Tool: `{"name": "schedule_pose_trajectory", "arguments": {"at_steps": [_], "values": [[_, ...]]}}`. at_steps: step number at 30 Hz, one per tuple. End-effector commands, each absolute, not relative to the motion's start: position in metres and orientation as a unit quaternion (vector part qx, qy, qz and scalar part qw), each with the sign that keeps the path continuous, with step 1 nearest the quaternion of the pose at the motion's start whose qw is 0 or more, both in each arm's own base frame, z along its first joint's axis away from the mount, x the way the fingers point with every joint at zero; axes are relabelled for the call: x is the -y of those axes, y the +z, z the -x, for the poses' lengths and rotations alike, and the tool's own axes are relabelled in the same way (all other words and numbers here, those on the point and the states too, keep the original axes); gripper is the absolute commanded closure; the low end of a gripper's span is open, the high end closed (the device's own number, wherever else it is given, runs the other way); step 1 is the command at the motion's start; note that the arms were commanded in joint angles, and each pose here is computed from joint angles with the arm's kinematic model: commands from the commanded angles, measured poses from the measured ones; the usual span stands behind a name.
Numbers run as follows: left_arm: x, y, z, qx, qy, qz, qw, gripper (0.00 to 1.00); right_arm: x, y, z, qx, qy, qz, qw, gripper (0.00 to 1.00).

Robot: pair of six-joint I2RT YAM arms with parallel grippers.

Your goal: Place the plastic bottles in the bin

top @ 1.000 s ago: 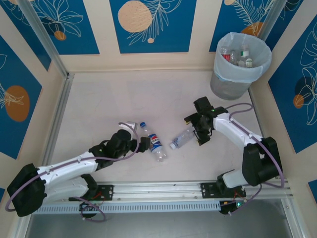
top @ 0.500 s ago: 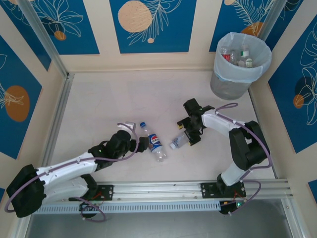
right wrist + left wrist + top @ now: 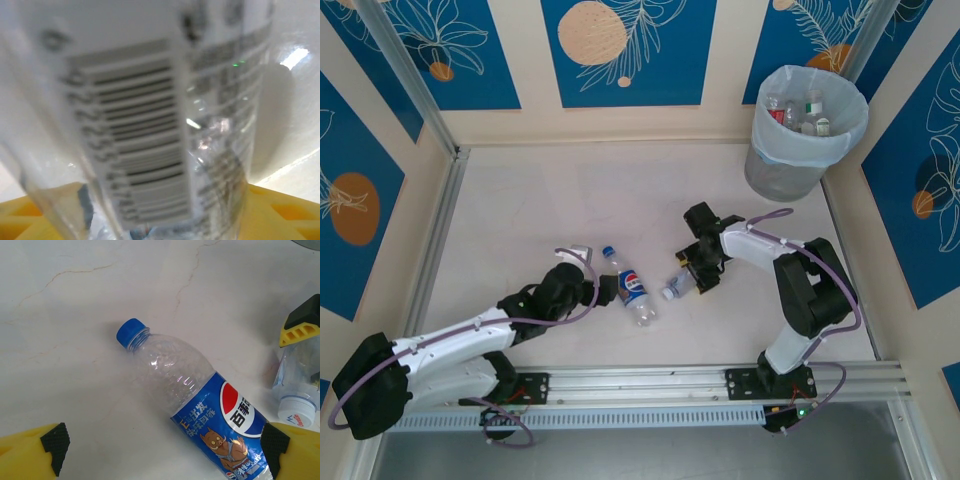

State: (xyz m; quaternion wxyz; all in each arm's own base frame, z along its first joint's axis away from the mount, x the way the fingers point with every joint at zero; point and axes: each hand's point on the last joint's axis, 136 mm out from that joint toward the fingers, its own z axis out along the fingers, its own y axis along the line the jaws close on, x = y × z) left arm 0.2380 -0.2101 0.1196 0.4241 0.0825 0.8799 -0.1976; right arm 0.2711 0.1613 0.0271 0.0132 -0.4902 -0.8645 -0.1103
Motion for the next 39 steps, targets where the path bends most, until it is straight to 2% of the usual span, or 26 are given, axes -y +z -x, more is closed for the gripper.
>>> {"name": "schedule_pose_trajectory", "arguments": {"at_steps": [1, 5, 16, 21, 33, 39], "values": [[0.205, 0.114, -0.236, -0.884, -0.182, -0.085, 0.423, 0.01, -0.151, 0.019, -0.262, 0.858, -0.084, 0.507, 0.011, 0.33], [0.206, 0.114, -0.237, -0.883, -0.184, -0.08, 0.423, 0.01, -0.15, 0.022, -0.263, 0.856, -0.091, 0.509, 0.002, 0.39], [0.214, 0.112, -0.241, -0.887, -0.188, -0.072, 0.415, 0.01, -0.143, 0.031, -0.262, 0.849, -0.101, 0.519, -0.023, 0.45], [0.222, 0.113, -0.244, -0.889, -0.194, -0.074, 0.408, 0.01, -0.135, 0.039, -0.266, 0.855, -0.096, 0.506, -0.057, 0.49], [0.243, 0.108, -0.255, -0.895, -0.211, -0.058, 0.388, 0.01, -0.124, 0.06, -0.272, 0.863, -0.103, 0.48, -0.118, 0.52], [0.243, 0.102, -0.265, -0.901, -0.202, -0.008, 0.383, 0.01, -0.119, 0.078, -0.28, 0.874, -0.111, 0.444, -0.163, 0.52]]}}
